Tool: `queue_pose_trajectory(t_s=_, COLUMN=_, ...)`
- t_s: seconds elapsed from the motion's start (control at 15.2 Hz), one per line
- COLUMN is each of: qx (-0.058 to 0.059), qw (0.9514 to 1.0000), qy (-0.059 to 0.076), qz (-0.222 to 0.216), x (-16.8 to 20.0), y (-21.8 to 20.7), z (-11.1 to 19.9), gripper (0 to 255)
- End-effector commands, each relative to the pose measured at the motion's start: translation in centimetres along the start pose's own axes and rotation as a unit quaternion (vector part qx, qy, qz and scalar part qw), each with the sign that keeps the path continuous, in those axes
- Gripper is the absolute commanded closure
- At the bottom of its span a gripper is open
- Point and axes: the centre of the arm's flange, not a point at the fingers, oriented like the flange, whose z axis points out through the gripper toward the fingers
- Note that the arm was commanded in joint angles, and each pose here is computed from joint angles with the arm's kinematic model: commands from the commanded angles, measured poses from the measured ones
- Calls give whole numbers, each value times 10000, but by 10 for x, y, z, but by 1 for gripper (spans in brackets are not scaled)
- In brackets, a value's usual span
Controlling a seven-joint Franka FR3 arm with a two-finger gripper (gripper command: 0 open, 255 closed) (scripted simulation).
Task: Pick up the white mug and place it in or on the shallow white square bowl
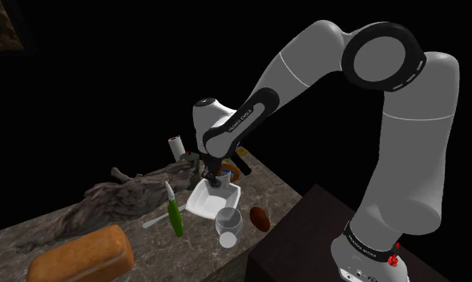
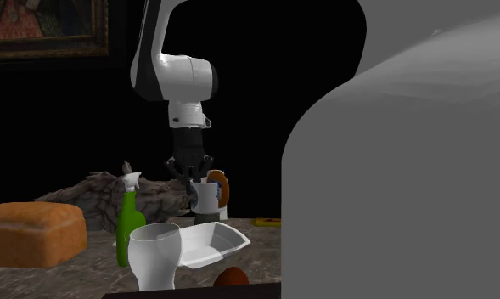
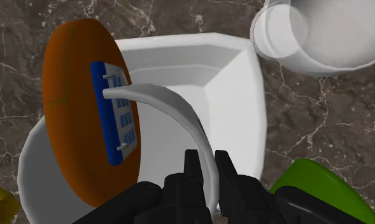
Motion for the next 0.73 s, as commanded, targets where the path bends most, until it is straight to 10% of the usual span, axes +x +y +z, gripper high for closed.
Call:
queue_pose_trajectory(t_s=0.0, qx=-1, qw=10000, qy=-1, qz=7, x=18, y=-19, z=-6, gripper=255)
queue_pose_trajectory(t_s=0.66, qx=-1, qw=10000, qy=-1, qz=7, x=26, y=-29, z=40, gripper=255)
